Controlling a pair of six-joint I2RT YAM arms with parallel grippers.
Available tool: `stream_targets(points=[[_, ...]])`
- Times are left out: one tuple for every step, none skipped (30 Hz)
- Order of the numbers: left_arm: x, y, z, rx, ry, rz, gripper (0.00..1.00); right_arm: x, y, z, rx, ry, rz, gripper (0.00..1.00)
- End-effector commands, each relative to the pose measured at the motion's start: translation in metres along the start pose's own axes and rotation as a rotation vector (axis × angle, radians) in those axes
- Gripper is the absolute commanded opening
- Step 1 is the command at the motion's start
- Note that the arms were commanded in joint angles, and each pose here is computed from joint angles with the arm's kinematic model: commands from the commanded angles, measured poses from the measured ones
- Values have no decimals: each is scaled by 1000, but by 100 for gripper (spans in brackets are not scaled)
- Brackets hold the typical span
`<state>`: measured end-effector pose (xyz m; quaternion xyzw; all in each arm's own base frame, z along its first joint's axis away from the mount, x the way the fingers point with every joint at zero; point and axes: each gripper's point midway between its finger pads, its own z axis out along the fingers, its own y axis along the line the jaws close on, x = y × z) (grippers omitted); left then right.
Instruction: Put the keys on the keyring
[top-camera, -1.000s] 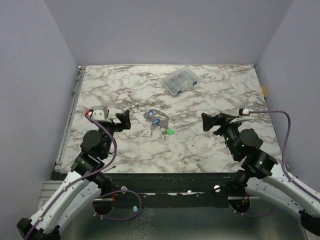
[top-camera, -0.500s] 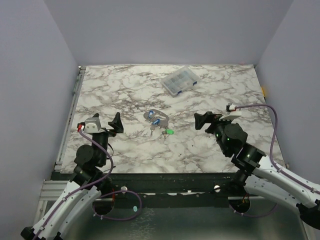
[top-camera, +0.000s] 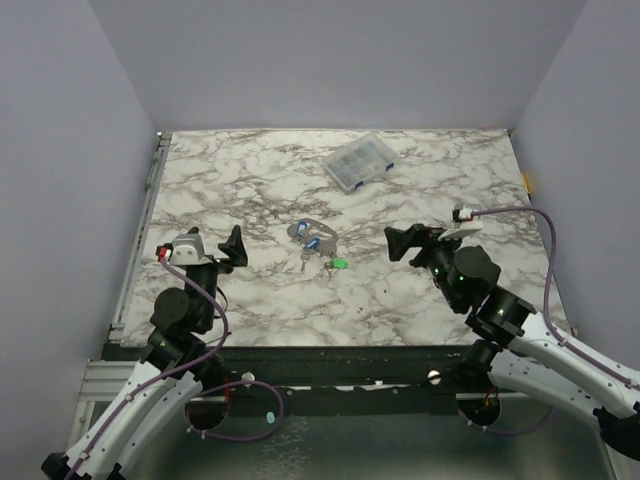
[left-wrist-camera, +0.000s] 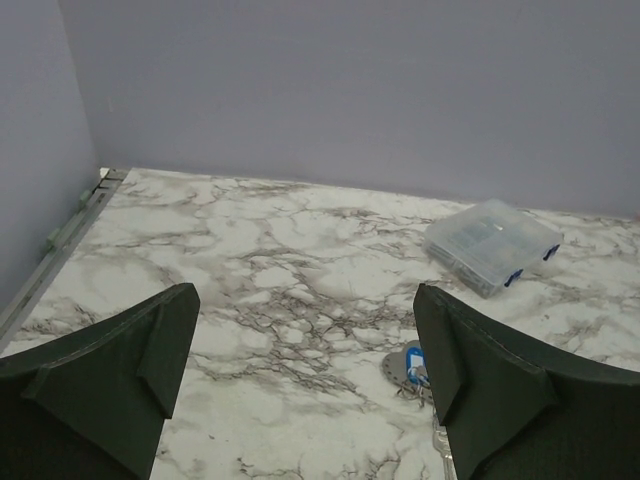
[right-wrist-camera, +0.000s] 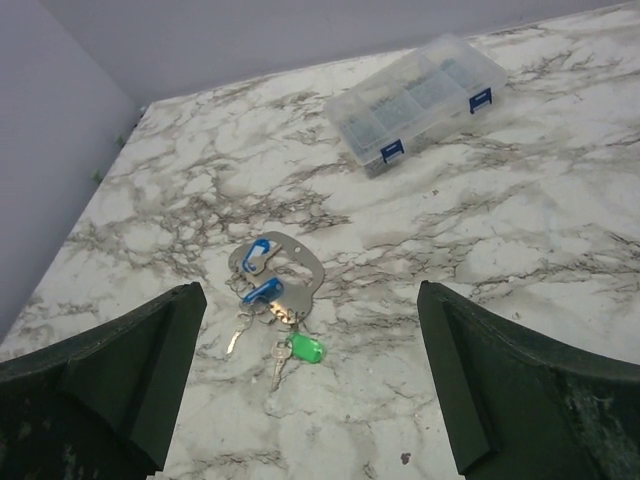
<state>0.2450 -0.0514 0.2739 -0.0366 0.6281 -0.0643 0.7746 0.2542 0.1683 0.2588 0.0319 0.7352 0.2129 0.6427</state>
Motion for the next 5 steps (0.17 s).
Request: stream_targets(points=[[-7,4,0,-19,-3,12,96,-13,17,-3,-92,-34,19,100],[-7,4,0,-18,-3,12,96,-13,18,-2,-91,-33,20,100],[-7,4,0,-17,-3,12,96,-12,17,0,-81,-30,21,100],[-8,3,0,-14,-4,11,96,-11,16,1,-69,-24,20,100],[-8,3,0,-13,-5,10,96,-8,15,2,-60,-14,15,100]])
